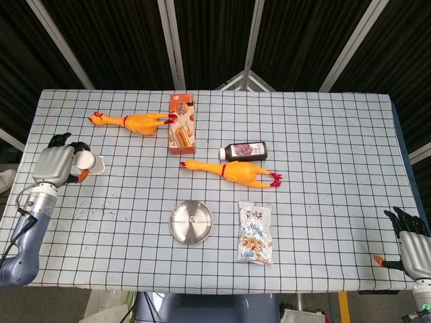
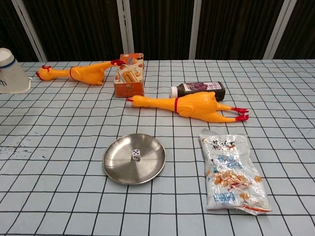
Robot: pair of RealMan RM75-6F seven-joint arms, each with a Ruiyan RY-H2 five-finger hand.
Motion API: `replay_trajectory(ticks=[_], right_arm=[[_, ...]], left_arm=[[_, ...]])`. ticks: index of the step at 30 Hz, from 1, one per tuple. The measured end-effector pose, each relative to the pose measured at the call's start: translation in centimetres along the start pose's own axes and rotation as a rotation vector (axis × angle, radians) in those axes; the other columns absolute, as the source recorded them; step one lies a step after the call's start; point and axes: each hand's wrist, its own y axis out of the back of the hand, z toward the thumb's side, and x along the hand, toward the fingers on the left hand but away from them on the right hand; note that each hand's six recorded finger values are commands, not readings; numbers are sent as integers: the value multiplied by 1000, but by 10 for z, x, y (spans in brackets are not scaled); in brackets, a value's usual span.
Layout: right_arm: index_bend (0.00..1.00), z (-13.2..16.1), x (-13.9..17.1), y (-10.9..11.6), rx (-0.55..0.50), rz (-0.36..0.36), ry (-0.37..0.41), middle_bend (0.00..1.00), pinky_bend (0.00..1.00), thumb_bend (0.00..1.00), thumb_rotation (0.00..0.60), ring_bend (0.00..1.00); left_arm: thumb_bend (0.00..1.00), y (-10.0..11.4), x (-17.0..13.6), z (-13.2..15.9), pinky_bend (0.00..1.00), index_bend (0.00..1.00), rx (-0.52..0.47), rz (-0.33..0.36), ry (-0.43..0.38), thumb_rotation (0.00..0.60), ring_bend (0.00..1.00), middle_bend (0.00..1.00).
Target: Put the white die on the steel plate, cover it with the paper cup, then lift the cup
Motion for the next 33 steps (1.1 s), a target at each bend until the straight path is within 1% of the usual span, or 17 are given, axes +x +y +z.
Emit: replay_trajectory(ticks=[1,5,8,10,13,16,19,22,26,30,33], right_arm=[[135,0,0,0,1,1,-1,45,0,124,600,52],[137,-1,-1,-1,4,2,-3,46,0,124,600,52],[137,-1,-2,-1,6,4,-4,46,0,124,600,52],[137,-1,-2,-1,7,4,-5,46,0,124,600,52],[140,-1,-1,-1,6,4,-5,46,0,124,600,52],[155,-1,-1,-1,6,6,-8,45,0,124,600,52],[173,-1,-1,-1,5,7,-8,46,0,123,600,52],[173,-1,-1,-1,4,7,-7,46,0,124,600,52],[173,-1,-1,-1,4,4,-6,45,0,124,600,52],[173,0,-1,-1,4,5,-4,46,0,124,600,52],[173,0,0,-1,4,4,-4,45,0,124,600,52]], left_arm=[[491,-10,2,-2,0,484,-15,-17,-6,600,62,340],[491,-31,5,-3,0,474,-38,-48,-21,600,62,333],[485,-41,6,-2,0,464,-68,-67,-25,600,55,318],[470,-48,7,-1,0,449,-79,-84,-29,600,38,290],[438,-55,7,-1,0,407,-80,-110,-31,600,7,230],[399,-63,5,-3,0,311,-74,-148,-24,600,0,153],[373,-64,4,-5,0,255,-59,-169,-16,600,0,103],[351,-63,1,-8,0,238,-35,-187,-5,600,0,77],[304,-60,-2,-10,0,185,-11,-196,1,600,0,19],[265,-56,-6,-11,0,135,10,-197,1,600,0,0],[255,-52,-10,-9,0,123,21,-193,-8,600,0,0]])
